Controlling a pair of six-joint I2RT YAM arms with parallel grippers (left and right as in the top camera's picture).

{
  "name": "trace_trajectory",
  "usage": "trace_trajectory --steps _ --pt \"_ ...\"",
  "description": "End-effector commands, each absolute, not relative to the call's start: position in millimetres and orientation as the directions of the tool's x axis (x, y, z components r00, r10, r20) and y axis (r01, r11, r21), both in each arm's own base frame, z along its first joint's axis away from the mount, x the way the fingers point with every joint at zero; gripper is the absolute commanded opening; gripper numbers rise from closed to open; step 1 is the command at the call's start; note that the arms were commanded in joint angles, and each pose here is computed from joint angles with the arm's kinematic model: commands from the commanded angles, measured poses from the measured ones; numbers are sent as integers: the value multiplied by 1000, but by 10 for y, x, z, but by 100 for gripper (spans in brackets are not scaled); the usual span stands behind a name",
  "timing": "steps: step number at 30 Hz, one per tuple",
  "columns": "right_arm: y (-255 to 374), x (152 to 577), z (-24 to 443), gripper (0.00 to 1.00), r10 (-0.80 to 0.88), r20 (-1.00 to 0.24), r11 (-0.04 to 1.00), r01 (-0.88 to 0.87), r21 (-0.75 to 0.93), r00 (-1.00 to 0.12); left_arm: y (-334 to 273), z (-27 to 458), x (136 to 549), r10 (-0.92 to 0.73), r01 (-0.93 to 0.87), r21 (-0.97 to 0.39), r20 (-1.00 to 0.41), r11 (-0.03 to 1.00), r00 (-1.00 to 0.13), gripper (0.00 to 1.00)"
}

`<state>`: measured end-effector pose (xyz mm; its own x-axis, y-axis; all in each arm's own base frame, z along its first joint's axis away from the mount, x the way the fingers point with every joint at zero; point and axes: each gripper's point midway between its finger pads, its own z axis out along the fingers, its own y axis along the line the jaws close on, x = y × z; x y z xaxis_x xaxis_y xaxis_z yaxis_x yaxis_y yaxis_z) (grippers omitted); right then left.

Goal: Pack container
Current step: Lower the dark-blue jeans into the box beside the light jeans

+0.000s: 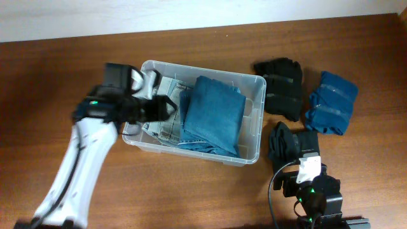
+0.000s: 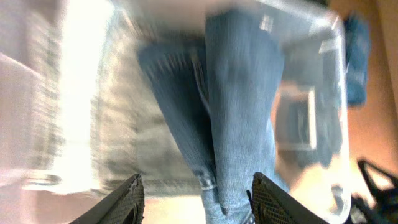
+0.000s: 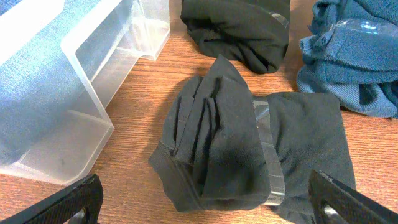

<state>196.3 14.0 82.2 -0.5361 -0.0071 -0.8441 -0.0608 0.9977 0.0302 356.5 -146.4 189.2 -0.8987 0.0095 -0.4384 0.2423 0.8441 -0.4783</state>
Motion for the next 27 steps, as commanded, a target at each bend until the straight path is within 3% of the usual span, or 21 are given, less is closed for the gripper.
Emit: trace_trajectory --steps 1,7,11,14,23,27 --pt "134 1964 815 98 -6 -846 998 -59 30 -533 -1324 2312 3655 29 308 -385 -582 870 -812 56" --pt "134 1964 815 98 -6 -846 998 -59 30 -533 -1845 2240 3441 341 621 -269 -646 736 -683 53" --pt "134 1964 815 98 -6 -846 998 -59 30 -533 -1990 1888 3437 456 638 -160 -572 754 -682 43" --pt "134 1964 815 98 -6 -846 998 -59 30 -533 -2017 1486 3455 521 627 -97 -469 773 -714 41" --pt "134 1964 815 98 -6 -846 998 -59 30 -533 -1606 241 3335 464 465 -4 -61 885 -884 41" --pt "134 1964 815 98 -6 -846 998 -59 30 -533 -1571 33 3269 455 455 -8 5 890 -890 38"
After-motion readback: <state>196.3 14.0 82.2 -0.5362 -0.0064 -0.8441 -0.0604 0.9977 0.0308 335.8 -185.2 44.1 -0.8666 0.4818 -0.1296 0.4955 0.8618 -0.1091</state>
